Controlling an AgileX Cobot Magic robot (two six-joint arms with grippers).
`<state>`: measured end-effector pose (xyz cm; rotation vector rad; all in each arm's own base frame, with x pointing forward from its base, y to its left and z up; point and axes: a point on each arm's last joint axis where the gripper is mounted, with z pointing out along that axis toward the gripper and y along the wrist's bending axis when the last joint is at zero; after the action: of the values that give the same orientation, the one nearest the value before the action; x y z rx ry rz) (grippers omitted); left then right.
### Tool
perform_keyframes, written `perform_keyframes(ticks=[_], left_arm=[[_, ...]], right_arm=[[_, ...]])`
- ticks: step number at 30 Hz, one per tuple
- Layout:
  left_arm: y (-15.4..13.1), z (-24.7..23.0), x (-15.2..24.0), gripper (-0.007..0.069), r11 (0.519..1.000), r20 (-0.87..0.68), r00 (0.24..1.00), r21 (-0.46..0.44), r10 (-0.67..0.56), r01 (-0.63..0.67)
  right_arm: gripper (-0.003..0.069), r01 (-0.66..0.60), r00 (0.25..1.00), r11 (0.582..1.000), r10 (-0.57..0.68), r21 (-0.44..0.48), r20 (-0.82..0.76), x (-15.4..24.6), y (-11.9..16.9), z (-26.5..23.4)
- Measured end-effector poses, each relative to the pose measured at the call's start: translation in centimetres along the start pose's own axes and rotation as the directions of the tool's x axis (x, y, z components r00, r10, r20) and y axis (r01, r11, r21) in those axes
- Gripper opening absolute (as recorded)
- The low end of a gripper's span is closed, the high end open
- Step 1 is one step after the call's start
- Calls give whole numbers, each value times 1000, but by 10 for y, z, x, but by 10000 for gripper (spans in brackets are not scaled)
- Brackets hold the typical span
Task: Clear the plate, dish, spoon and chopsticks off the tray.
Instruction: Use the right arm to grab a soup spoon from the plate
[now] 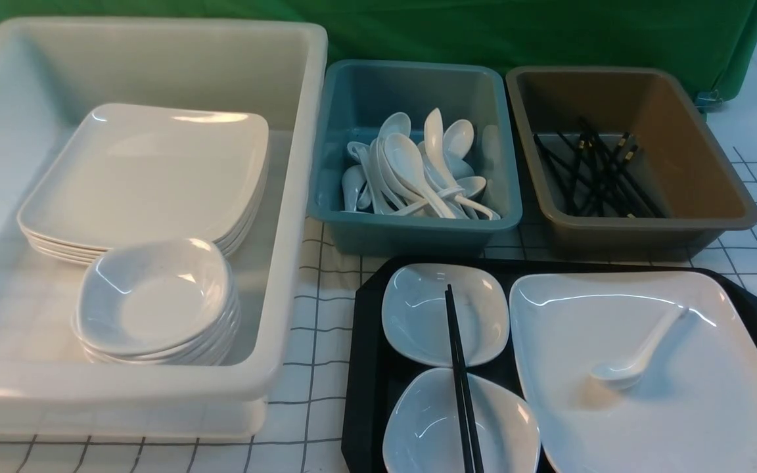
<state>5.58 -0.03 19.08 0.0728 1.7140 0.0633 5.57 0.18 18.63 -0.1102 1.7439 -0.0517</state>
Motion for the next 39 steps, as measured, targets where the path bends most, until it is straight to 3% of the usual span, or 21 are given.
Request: perform_keyframes(ticks=[4, 5, 7, 15, 22, 24, 25, 26, 28, 29, 30, 32, 34, 36, 39], left_arm=[[0, 0, -7, 4, 994, 76, 991, 10, -107, 106], [0, -1, -13, 4, 970, 139, 960, 32, -242, 240], [1, -1, -16, 4, 951, 176, 935, 45, -308, 305], [6, -5, -28, 4, 875, 303, 824, 89, -479, 476], [12, -9, -38, 4, 799, 405, 700, 155, -588, 581], [13, -11, -41, 4, 778, 443, 657, 180, -610, 602], [15, -13, -44, 4, 759, 465, 622, 202, -630, 618], [16, -14, -46, 4, 732, 484, 577, 232, -658, 641], [17, -17, -50, 4, 677, 494, 500, 288, -711, 678], [17, -17, -51, 4, 671, 493, 494, 293, -716, 681], [18, -21, -60, 4, 648, 491, 461, 331, -739, 686], [16, -29, -80, 4, 655, 492, 460, 366, -739, 661], [14, -33, -102, 4, 697, 472, 525, 350, -708, 626], [13, -30, -115, 4, 732, 421, 603, 302, -677, 611], [12, -18, -142, 4, 771, 261, 726, 181, -636, 611]], right_arm=[[248, 0, 1000, 1000, 0, 0, 0, 0, 0, 0], [248, 0, 1000, 1000, 0, 0, 0, 0, 0, 0], [248, 0, 1000, 1000, 0, 0, 0, 0, 0, 0], [248, 105, 994, 994, -105, 14, -3, 0, -1, 0], [248, 121, 993, 992, -122, 18, 8, -1, -2, 0], [248, 45, 998, 999, -46, 15, 53, -5, -1, 0], [248, -34, 996, 999, 34, 6, 83, -8, -1, 0], [248, -189, 973, 982, 190, -17, 134, -12, -1, -1], [248, -413, 884, 908, 418, -71, 209, -20, -2, -2], [248, -428, 874, 901, 434, -76, 217, -21, -2, -2], [248, -578, 762, 805, 591, -135, 266, -27, -5, -4], [248, -657, 669, 731, 678, -185, 303, -32, -7, -6], [248, -681, 623, 700, 708, -214, 332, -35, -8, -7], [248, -683, 609, 695, 712, -224, 350, -37, -9, -8], [248, -639, 618, 736, 665, -225, 420, -42, -12, -11]])
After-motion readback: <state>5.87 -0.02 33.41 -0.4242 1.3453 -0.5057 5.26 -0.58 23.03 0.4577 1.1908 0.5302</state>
